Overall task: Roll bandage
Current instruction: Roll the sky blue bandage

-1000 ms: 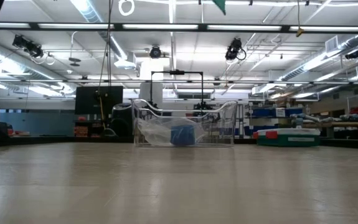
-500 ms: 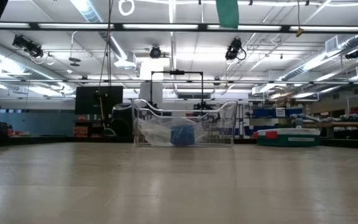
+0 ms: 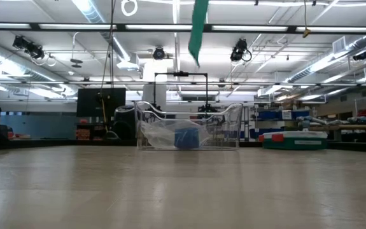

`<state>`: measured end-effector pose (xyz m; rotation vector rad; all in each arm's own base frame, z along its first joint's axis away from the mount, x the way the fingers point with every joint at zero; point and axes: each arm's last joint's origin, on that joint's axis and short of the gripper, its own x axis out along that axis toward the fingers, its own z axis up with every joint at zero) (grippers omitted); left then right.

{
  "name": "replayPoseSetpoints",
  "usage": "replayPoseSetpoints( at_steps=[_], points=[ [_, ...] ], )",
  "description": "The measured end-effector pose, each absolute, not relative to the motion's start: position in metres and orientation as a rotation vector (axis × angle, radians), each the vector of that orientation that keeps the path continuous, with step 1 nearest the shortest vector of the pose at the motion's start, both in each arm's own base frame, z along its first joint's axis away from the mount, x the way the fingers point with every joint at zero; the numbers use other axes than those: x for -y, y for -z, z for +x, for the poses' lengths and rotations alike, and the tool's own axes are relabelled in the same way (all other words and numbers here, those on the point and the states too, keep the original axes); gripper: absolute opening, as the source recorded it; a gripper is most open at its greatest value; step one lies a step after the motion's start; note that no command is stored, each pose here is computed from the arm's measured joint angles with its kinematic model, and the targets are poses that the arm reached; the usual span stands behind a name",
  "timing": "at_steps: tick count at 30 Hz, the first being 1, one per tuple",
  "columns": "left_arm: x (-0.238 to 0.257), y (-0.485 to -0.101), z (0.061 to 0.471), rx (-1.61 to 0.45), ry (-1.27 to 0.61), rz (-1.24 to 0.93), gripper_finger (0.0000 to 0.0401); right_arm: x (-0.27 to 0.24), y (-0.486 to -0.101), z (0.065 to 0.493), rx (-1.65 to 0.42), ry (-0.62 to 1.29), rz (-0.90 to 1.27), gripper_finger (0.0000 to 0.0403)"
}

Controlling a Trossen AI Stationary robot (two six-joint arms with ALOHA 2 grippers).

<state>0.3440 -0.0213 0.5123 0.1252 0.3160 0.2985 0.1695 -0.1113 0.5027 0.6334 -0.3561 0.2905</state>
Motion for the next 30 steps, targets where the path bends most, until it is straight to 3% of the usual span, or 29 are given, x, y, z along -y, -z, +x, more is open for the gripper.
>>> replayPoseSetpoints(
  at_steps=[14,21,30],
  points=[
    [0.022,-0.519,0.336,-0.294,-0.317,0.174,0.0194,0.114,-0.504,0.166,0.355,-0.301,0.642,0.0000],
    [0.006,-0.524,0.340,-0.201,-0.380,-0.059,0.0193,0.106,-0.509,0.167,0.376,-0.368,0.641,0.0000],
    [-0.025,-0.522,0.356,-0.140,-0.193,-0.298,0.0193,0.093,-0.509,0.180,0.368,-0.461,0.674,0.0000]
  ],
)
